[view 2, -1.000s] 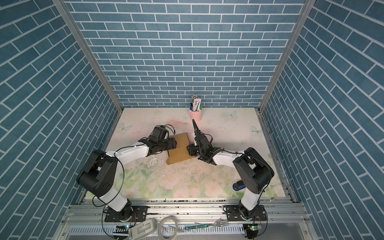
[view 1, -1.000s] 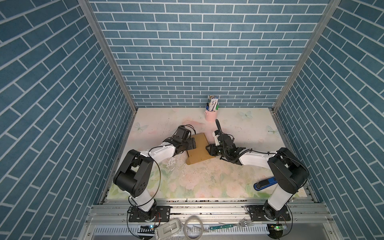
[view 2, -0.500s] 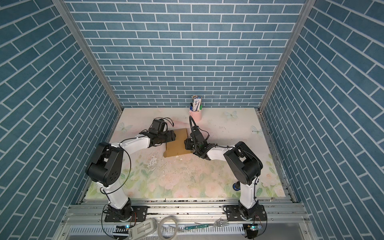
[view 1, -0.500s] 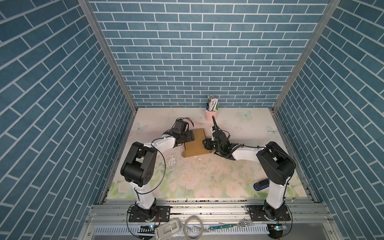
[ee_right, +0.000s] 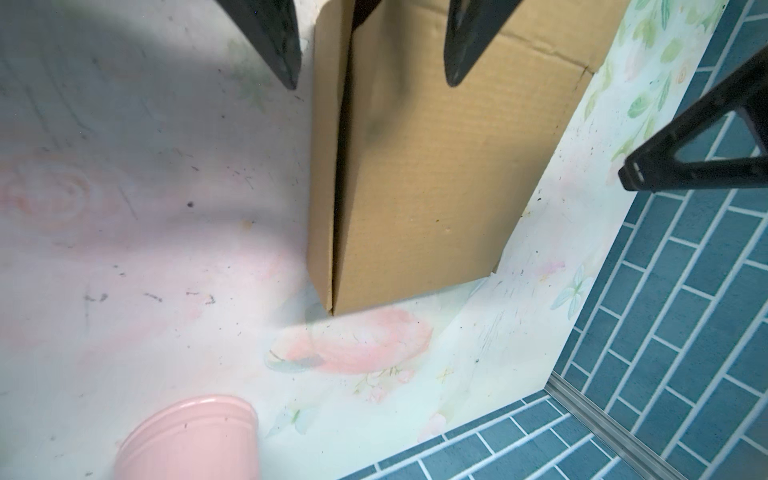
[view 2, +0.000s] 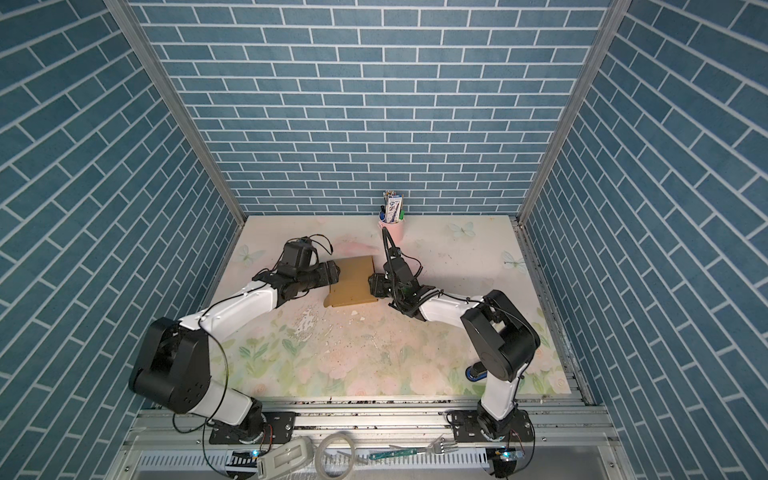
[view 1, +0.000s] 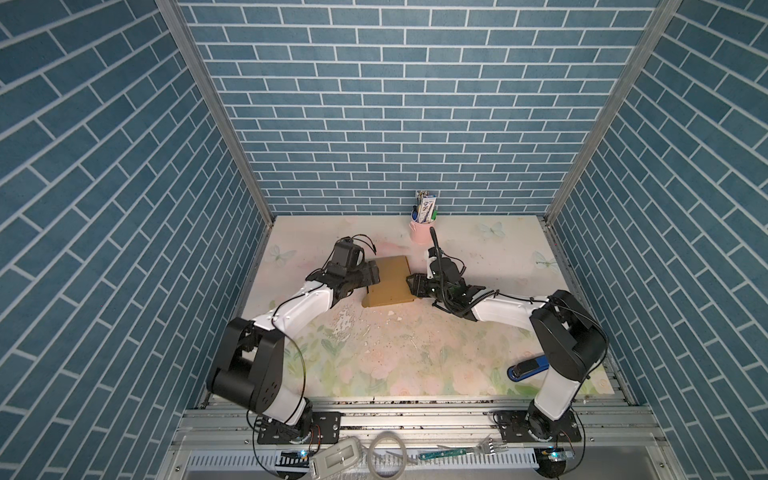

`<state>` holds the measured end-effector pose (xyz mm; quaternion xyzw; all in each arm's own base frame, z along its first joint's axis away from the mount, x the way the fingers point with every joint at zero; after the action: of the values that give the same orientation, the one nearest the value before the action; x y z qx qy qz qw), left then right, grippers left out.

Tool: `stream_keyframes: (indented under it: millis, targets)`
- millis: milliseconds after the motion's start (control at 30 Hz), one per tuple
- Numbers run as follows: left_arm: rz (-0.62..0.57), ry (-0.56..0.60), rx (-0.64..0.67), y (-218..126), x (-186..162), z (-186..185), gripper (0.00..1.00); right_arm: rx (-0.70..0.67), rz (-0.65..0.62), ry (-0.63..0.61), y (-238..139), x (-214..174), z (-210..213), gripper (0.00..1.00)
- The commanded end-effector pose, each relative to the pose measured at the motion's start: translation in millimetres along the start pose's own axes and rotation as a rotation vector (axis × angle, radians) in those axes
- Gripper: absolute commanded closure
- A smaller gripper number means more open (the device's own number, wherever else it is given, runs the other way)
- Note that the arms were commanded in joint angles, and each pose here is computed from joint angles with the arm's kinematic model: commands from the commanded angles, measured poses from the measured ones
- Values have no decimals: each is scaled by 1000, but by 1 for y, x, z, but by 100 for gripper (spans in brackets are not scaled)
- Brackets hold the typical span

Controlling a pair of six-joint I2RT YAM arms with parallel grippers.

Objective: Fold the paper box

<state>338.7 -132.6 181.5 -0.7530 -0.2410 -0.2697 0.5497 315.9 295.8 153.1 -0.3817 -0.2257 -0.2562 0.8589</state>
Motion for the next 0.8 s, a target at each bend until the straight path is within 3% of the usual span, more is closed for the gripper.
stream_keyframes:
  millis: [0,333,767]
  targets:
    - [68,-44,13,-5,-28,8,12,-33,27,-39,-14,-4,-5,43]
    - [84,-105,-91,-9,-49,-4,17,4,93,-2,-17,-22,-5,47]
    - [91,-115,-132,1,-56,-14,20,41,123,51,-13,-35,5,57]
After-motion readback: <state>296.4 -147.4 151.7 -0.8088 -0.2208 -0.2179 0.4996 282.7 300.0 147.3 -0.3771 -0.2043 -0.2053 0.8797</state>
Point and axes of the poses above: each gripper's point midway between its finger pads, its own y axis out along the fingers, its own z axis along the line the jaws close on, x = y × z, the point moved 7 cm from there along -y, back along the fingers, and after that the axes turned 12 degrees about y, right-handed, at the moved point
